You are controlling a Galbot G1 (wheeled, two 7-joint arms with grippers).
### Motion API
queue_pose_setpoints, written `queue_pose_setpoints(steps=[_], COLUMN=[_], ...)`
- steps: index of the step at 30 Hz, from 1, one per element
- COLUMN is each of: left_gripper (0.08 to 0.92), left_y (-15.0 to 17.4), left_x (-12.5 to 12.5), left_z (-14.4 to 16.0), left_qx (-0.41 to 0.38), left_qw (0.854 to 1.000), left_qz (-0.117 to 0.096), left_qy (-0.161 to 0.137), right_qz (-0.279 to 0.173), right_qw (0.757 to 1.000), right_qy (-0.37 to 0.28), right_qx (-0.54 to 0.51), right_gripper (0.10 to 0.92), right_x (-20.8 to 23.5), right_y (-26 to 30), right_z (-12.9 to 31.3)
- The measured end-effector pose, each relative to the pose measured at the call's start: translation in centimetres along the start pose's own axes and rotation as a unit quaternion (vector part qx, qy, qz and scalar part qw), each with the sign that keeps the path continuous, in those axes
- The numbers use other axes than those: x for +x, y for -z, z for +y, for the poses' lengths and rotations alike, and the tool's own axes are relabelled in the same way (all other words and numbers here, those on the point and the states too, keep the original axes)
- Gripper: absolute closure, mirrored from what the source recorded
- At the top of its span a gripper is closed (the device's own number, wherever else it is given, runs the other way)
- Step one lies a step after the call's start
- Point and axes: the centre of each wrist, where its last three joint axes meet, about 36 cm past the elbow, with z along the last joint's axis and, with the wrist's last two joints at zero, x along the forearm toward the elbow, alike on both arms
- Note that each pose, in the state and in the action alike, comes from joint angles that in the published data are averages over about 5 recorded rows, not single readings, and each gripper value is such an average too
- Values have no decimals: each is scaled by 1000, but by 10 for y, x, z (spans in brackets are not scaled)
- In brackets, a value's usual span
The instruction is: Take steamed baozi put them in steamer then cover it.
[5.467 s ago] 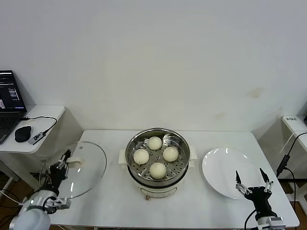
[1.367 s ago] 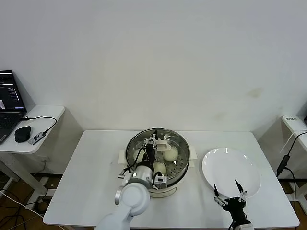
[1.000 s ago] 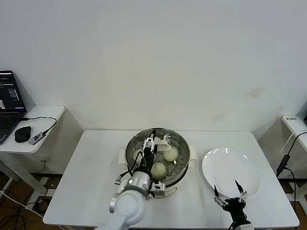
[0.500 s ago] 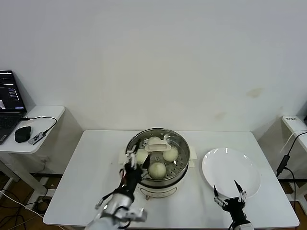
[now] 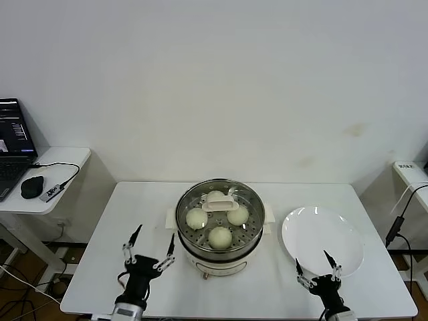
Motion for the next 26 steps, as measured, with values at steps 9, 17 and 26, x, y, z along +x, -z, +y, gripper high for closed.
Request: queue_pose_setpoints(steps=[9,17,26], left_gripper=[177,177,177], left_y=[-35,-55,-65], left_x=[19,33,41], left_z=[7,11,14], left_qx=[99,125,130], left_qw=[994,989,988], left_qz=[36,60,72], left_qy=[42,49,52], right_qz=[11,15,24], right_qw=[1000,1000,999], right_qy=[2,13,21], right_qx=[2,-2,-5], right_gripper=[200,200,200], right_x=[14,19,22], right_y=[3,6,11], right_z=[-2,3,6])
